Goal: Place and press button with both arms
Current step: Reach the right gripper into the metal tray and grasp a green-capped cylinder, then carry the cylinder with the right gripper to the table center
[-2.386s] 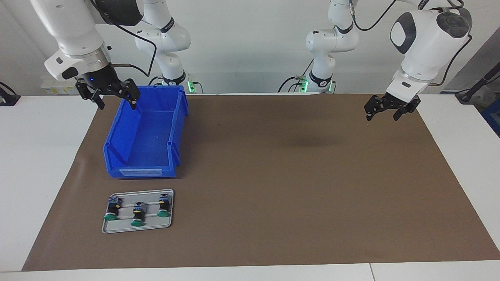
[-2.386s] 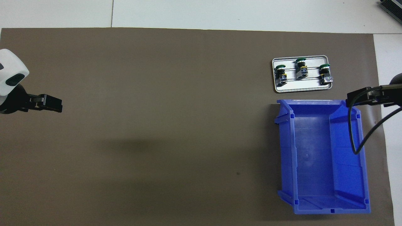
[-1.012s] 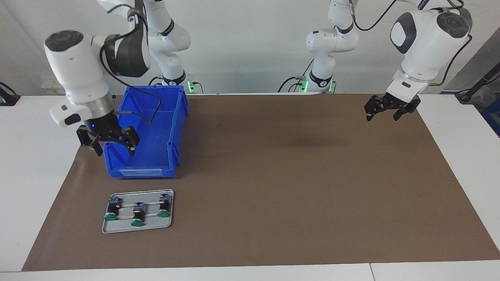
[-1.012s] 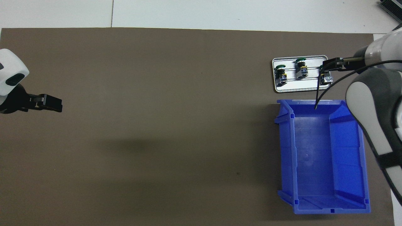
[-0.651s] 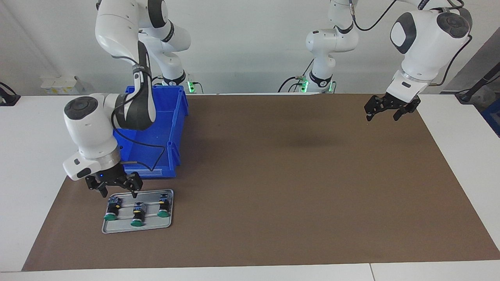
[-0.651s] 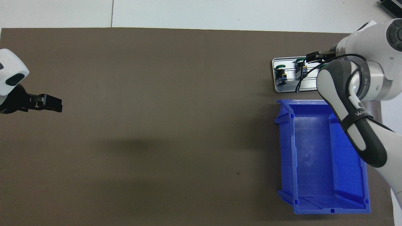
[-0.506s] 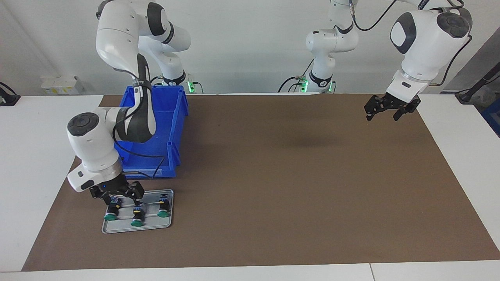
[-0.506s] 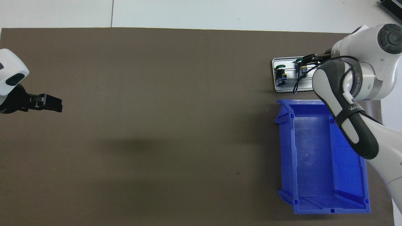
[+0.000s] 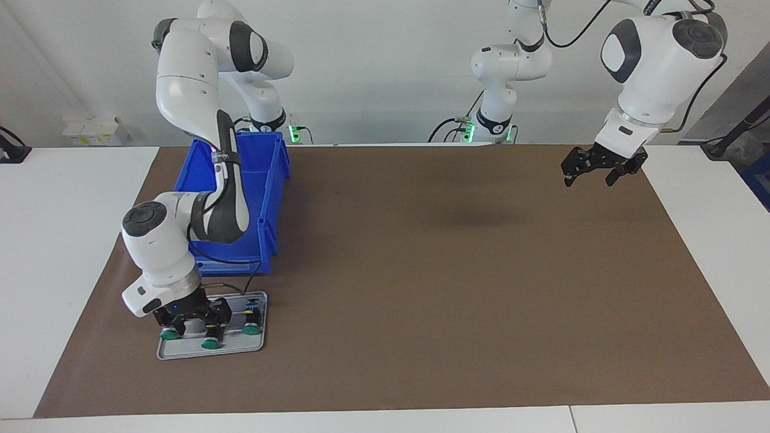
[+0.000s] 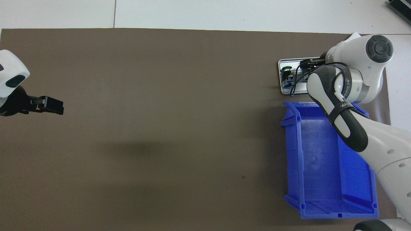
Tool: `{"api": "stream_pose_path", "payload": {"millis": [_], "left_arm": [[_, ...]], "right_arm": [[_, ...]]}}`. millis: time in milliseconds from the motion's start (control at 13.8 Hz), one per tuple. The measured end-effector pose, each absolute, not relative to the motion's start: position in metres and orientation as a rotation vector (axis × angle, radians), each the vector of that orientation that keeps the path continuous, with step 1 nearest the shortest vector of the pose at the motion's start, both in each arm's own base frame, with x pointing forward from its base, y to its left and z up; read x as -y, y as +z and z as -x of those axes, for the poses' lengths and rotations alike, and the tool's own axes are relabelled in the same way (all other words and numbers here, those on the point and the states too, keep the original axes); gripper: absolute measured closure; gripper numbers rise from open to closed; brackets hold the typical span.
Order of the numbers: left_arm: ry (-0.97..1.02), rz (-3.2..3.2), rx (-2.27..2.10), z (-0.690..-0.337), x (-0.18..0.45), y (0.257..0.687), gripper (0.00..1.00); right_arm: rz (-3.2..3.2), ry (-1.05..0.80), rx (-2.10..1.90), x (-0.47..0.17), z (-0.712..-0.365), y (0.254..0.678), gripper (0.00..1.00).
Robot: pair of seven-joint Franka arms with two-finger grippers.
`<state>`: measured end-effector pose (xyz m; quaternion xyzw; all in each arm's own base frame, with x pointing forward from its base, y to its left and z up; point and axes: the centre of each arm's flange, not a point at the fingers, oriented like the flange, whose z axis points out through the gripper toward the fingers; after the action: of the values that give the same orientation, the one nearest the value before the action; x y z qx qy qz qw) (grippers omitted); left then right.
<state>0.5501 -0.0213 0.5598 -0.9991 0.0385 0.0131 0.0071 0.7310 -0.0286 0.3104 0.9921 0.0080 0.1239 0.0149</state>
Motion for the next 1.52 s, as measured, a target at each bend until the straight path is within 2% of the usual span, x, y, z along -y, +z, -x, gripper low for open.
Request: {"api": "stream_pose_path", "payload": {"millis": [72,145,362,434,506,723,868,1229,1519], "left_arm": [[0.041,3.125,-0.120,-0.550,0.021,0.560,0.00],[0.041,3.125,-0.120,-0.550,0.021,0.560,0.00],[0.041,3.125,-0.121,-0.550,0.022,0.560,0.00],[0.041,3.125,-0.122,-0.550,0.022,0.560,0.00],[0.041,3.125,-0.123,-0.550,0.022,0.560,0.00],[0.039,3.124,-0.139,-0.550,0.025,0.560,0.00],[0.040,3.121,-0.202,-0.550,0.026,0.560,0.00],[0.040,3.116,-0.313,-0.550,0.026,0.560,0.00],[0.035,3.179,-0.281,-0.550,0.023,0.560,0.00]], "right_arm": [[-3.090,0.377,-0.036,0.026,-0.731,0.307,0.09],[-3.090,0.368,-0.056,0.025,-0.730,0.304,0.17],[-3.089,0.356,-0.088,0.025,-0.729,0.299,0.53],[-3.089,0.354,-0.087,0.026,-0.729,0.299,0.63],[-3.089,0.355,-0.085,0.027,-0.729,0.299,0.68],[-3.094,0.347,-0.074,0.026,-0.734,0.313,0.68],[-3.114,0.333,0.111,0.025,-0.743,0.354,0.68],[-3.038,0.287,1.011,0.000,-0.732,0.455,0.68],[-2.768,0.123,1.656,-0.090,-0.705,0.487,0.68]]}}
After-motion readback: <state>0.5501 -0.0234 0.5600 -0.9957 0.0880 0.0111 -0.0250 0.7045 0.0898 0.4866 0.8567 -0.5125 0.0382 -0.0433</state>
